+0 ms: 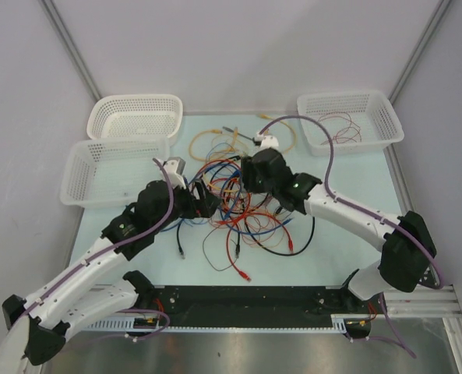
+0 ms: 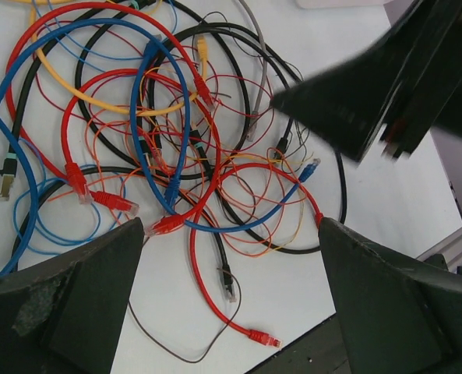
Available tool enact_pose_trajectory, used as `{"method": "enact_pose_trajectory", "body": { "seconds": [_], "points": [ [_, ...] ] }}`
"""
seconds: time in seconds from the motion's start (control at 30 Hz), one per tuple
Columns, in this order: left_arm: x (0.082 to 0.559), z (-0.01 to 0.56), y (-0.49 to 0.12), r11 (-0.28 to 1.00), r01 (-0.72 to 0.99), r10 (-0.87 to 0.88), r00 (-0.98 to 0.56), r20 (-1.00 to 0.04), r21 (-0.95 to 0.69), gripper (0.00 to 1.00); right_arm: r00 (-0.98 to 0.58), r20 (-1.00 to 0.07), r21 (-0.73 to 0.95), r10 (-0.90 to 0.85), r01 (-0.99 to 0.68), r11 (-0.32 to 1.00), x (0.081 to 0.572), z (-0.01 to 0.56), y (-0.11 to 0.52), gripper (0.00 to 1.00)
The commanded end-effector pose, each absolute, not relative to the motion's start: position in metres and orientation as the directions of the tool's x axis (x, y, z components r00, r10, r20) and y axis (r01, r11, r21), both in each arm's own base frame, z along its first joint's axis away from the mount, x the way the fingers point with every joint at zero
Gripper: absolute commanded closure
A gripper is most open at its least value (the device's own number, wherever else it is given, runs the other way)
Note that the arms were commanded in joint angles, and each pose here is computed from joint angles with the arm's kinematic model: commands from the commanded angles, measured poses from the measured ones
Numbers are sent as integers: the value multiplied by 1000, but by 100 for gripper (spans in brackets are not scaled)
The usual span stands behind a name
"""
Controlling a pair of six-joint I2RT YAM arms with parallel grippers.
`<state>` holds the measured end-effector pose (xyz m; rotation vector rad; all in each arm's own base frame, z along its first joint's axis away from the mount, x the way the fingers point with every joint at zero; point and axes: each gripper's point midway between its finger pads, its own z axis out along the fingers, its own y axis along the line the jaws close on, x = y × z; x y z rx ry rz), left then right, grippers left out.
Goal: Untangle the cables
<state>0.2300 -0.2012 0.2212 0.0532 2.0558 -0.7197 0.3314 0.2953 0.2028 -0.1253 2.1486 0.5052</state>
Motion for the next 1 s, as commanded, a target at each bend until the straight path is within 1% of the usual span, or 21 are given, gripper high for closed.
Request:
{"method": "enact_pose_trajectory", "body": {
  "seconds": [0.0, 0.1, 0.13, 0.3, 0.33, 0.43, 0.57, 0.67, 0.7, 0.73, 0.77, 0.83, 0.87, 0.9, 0.97],
  "points": [
    [224, 225, -187, 837, 289, -256, -543, -800, -464, 1, -612, -791, 173, -9, -237, 956, 303, 172, 279, 37],
    [221, 224, -182, 841, 281, -259, -542, -800, -463, 1, -629, -773, 84, -85, -234, 969, 287, 157, 271, 37],
    [220, 224, -181, 841, 278, -262, -542, -799, -465, 1, -647, -752, 39, -127, -236, 971, 277, 148, 267, 37],
    [216, 213, -178, 839, 257, -276, -558, -782, -479, 1, -672, -721, -75, -171, -169, 983, 266, 129, 242, 40],
    [215, 211, -178, 839, 255, -277, -562, -780, -481, 1, -686, -704, -103, -187, -162, 981, 264, 121, 237, 43],
    [214, 208, -180, 836, 254, -276, -572, -772, -487, 1, -722, -661, -134, -205, -155, 979, 262, 104, 229, 47],
    [214, 207, -179, 840, 249, -272, -576, -771, -482, 1, -771, -594, -150, -229, -173, 973, 256, 74, 227, 49],
    [214, 207, -179, 839, 249, -274, -575, -771, -484, 1, -788, -581, -136, -204, -153, 979, 263, 63, 222, 52],
    [214, 207, -179, 839, 249, -274, -575, -771, -484, 1, -788, -583, -135, -197, -145, 980, 266, 62, 220, 56],
    [213, 208, -179, 839, 250, -273, -576, -770, -484, 1, -774, -606, -116, -183, -141, 983, 271, 68, 224, 76],
    [213, 208, -177, 844, 244, -272, -573, -773, -478, 2, -757, -627, -112, -185, -147, 983, 274, 75, 225, 86],
    [214, 214, -172, 846, 234, -287, -555, -781, -478, 2, -691, -710, -37, -134, -154, 987, 281, 113, 233, 100],
    [215, 218, -169, 850, 228, -296, -539, -789, -475, 2, -663, -739, -17, -124, -165, 986, 282, 128, 235, 100],
    [215, 221, -167, 850, 227, -304, -526, -794, -476, 2, -605, -794, 53, -63, -172, 984, 283, 167, 238, 100],
    [215, 231, -165, 843, 244, -318, -495, -809, -480, 1, -539, -842, 107, -27, -215, 971, 278, 209, 243, 100]
  ]
}}
